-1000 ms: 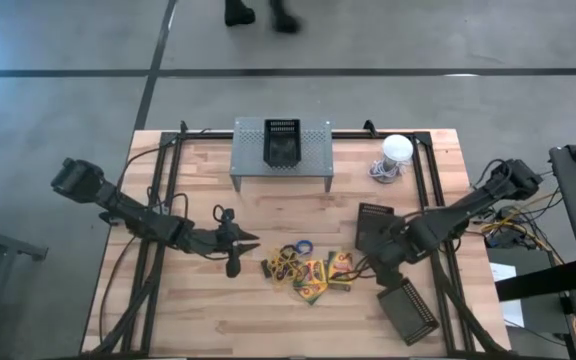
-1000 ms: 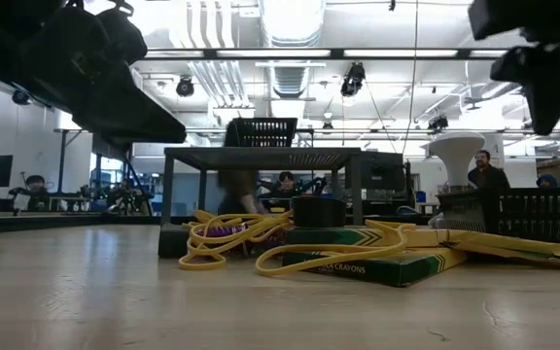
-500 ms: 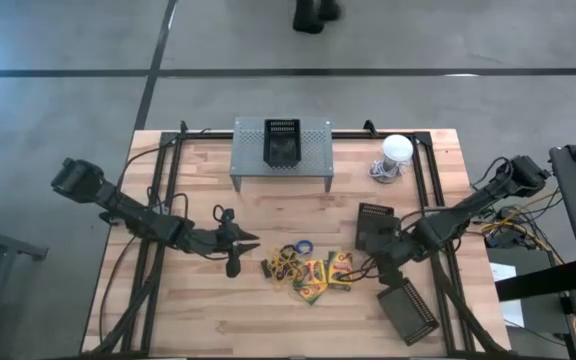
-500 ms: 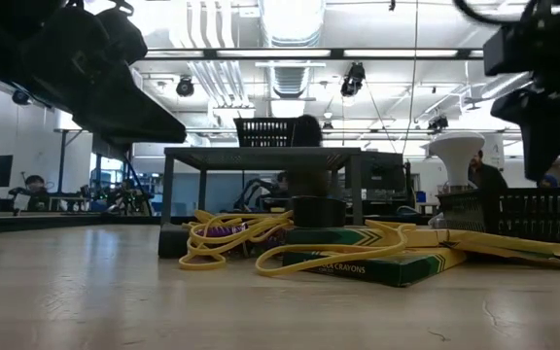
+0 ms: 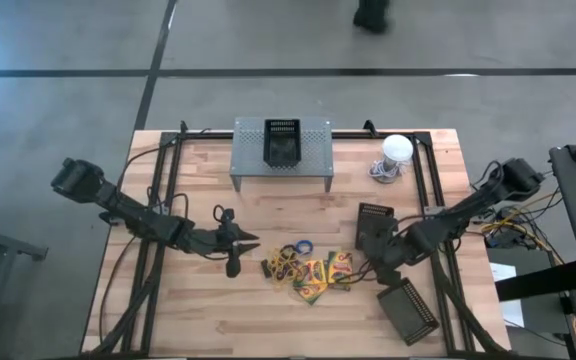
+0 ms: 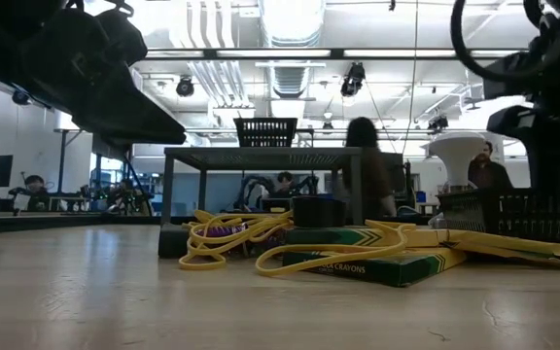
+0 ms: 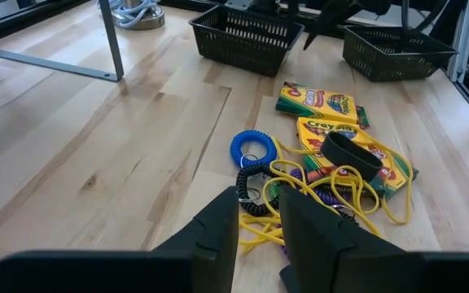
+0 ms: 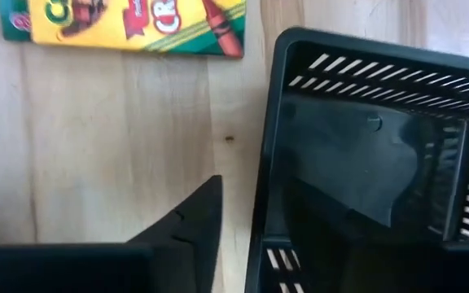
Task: Pick & Place Office Desk Supplies
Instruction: Put the top black bin on the shelf
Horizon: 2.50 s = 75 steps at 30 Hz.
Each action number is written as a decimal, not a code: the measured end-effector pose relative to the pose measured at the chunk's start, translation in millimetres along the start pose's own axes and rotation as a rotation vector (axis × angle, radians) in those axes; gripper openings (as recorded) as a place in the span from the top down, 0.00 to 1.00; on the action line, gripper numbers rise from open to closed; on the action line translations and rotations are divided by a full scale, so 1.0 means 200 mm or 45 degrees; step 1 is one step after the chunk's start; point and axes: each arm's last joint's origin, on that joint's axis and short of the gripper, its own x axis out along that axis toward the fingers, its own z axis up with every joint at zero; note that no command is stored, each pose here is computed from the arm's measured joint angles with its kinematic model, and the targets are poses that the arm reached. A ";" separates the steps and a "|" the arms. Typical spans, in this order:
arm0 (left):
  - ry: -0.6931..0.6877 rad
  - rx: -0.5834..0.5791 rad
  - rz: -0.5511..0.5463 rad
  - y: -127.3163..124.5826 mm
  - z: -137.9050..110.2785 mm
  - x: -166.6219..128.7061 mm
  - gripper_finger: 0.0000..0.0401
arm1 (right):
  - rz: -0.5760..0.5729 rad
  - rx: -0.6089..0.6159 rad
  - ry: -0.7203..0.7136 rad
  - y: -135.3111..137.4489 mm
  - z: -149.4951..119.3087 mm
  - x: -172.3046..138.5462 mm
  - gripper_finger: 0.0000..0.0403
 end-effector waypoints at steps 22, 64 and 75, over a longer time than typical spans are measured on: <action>-0.003 -0.002 0.000 0.00 0.00 0.00 0.76 | 0.058 -0.039 -0.279 0.00 0.16 -0.32 0.97; -0.002 -0.001 -0.001 0.00 0.00 0.00 0.76 | -0.290 -0.356 -0.724 -0.30 0.54 -0.65 0.97; 0.001 0.000 0.001 0.00 0.00 0.00 0.76 | -0.289 -0.384 -0.720 -0.36 0.67 -0.52 0.97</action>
